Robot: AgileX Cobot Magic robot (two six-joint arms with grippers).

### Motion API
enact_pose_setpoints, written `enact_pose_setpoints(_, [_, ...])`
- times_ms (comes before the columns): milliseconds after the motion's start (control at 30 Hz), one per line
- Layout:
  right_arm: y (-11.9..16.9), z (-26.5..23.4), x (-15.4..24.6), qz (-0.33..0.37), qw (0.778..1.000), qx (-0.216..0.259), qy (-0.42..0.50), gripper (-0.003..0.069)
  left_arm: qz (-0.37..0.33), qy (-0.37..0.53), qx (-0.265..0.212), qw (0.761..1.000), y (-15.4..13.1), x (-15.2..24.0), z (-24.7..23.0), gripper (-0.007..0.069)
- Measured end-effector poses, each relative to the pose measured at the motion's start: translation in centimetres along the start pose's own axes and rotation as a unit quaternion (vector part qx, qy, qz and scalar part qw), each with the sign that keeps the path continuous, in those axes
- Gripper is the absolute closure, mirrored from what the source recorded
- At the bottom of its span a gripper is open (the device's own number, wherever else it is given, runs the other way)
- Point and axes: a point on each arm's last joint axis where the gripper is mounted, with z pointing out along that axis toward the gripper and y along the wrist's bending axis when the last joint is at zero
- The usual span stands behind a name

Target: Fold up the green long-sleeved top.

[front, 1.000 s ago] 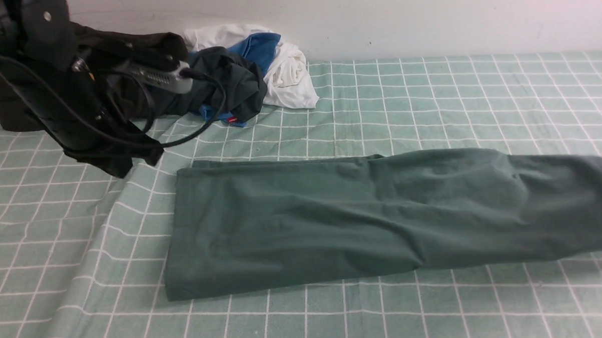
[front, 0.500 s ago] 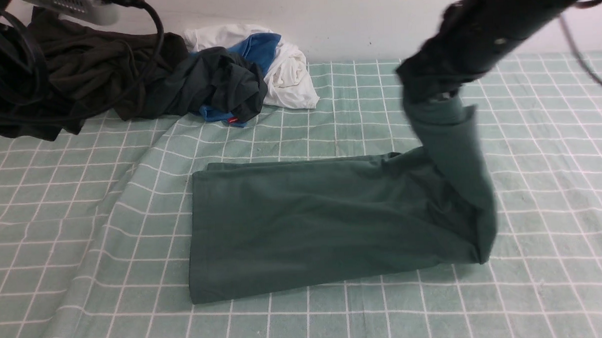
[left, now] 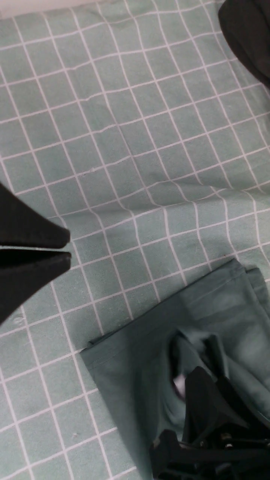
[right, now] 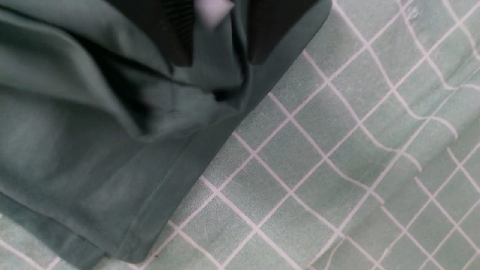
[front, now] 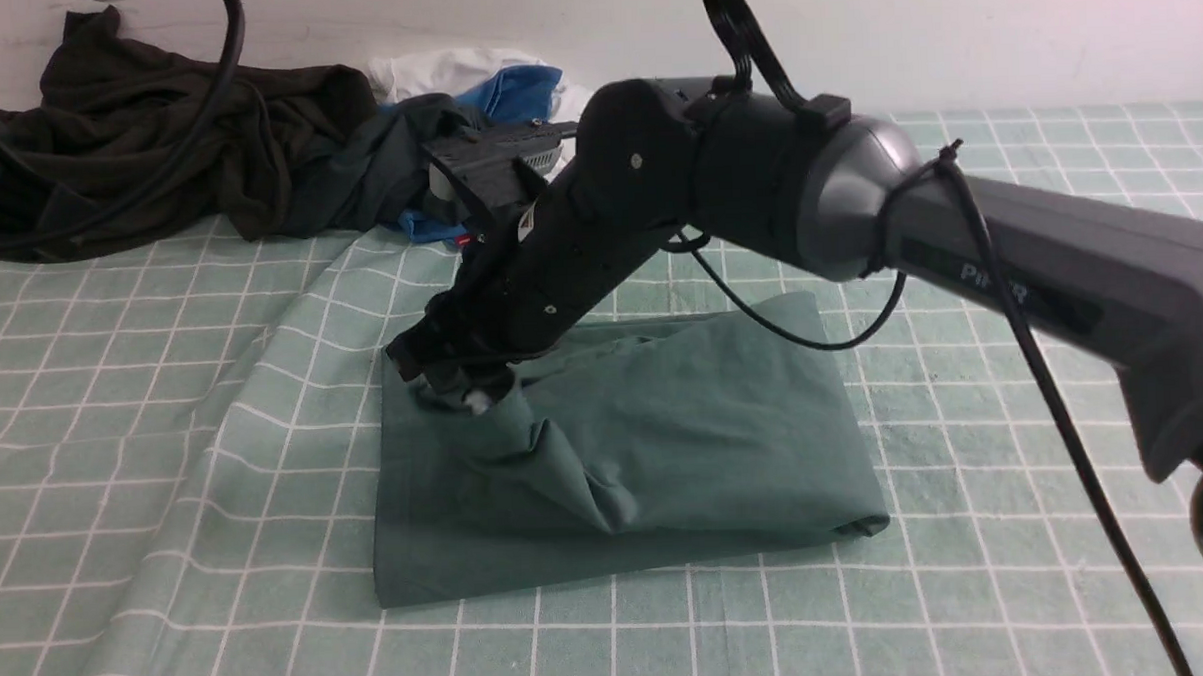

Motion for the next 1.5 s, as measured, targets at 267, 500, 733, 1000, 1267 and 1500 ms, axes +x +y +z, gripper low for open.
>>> enact_pose_setpoints(267, [-3.7,-6.8,-0.6,-0.042,0.992,0.11,0.053,0.016,-0.014,0.004,0.049,0.999,-1.2,0.8,2.5,0.0629])
enact_pose_setpoints(500, [-5.9,-13.2,3.8,-0.021,0.981,0.176,0.08,0.0266,0.016,0.017,0.069,0.997,-3.4,4.3,5.9,0.0629])
enact_pose_setpoints(733, [-3.3,-23.0,9.8,-0.017,0.978,0.199,-0.061,0.0496,0.003,-0.04,0.02,0.999,-3.7,10.6,2.6,0.0629])
enact_pose_setpoints(1000, [0.0,-29.7,19.4,-0.038,0.949,0.199,-0.241,0.0666,-0.04,-0.126,-0.03,0.991,-4.1,18.2,-0.1,0.0629])
enact_pose_setpoints(1267, [2.0,-32.9,27.7,-0.03,0.902,0.181,-0.391,0.0671,-0.056,-0.215,-0.06,0.973,-4.4,22.2,-1.0,0.0629])
enact_pose_setpoints(1500, [2.2,-33.0,29.5,-0.033,0.894,0.18,-0.41,0.0671,-0.055,-0.261,-0.066,0.962,-4.4,22.2,-1.7,0.0629])
